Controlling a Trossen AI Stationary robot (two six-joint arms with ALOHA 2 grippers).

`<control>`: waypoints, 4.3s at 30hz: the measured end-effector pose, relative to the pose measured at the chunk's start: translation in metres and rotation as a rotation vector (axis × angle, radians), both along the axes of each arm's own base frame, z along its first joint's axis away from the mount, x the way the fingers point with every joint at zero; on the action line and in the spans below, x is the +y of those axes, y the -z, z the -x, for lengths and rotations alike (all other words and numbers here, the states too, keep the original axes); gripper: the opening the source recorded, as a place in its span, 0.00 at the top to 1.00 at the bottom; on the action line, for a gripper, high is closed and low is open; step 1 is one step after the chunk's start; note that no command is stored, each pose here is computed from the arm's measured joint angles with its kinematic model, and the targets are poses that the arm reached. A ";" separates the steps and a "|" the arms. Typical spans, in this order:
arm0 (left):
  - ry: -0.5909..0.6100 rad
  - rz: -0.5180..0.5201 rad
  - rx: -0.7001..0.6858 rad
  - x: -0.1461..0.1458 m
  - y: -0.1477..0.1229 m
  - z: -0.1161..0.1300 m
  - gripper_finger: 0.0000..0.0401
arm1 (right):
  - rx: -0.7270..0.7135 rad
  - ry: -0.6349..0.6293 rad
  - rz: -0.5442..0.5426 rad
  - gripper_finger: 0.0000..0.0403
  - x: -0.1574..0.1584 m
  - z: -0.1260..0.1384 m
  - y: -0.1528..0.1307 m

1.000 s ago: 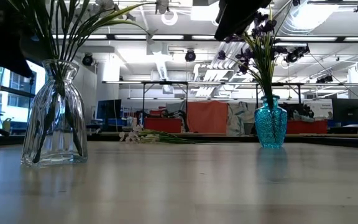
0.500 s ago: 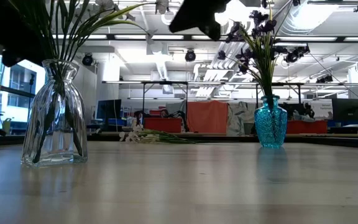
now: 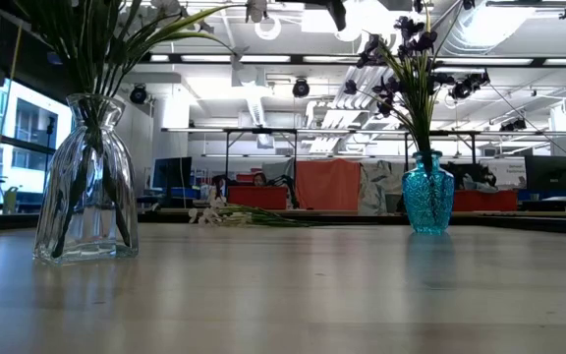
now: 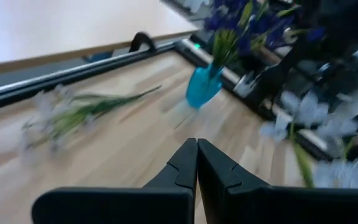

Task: Sort flowers into vase by color
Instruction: Put the white flowers into the transparent vase

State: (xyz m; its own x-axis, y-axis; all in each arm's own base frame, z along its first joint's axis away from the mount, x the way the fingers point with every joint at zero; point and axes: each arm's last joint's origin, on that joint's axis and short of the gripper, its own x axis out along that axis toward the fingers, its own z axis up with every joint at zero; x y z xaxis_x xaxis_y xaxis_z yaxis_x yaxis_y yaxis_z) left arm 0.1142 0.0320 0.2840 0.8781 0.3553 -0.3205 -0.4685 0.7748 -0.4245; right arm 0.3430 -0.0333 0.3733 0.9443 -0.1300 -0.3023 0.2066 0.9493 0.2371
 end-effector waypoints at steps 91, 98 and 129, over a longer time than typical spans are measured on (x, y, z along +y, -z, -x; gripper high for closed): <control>-0.073 0.007 -0.364 0.114 -0.017 -0.065 1.00 | 0.781 0.126 -0.245 0.52 -0.216 0.015 0.225; -0.071 -0.002 -0.360 0.114 -0.017 -0.065 1.00 | 0.783 0.102 -0.260 0.52 -0.213 0.014 0.226; -0.070 -0.012 -0.356 0.114 -0.017 -0.065 1.00 | 0.819 0.150 -0.206 0.90 -0.209 0.024 0.246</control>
State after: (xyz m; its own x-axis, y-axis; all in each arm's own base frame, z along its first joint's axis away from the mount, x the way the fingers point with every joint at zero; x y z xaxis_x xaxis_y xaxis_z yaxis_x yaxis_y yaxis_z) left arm 0.1790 0.1458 0.3009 0.9073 0.4205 0.0049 -0.3454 0.7518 -0.5618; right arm 0.3189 -0.2424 0.1272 0.3952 -0.1036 -0.9127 0.5081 0.8524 0.1232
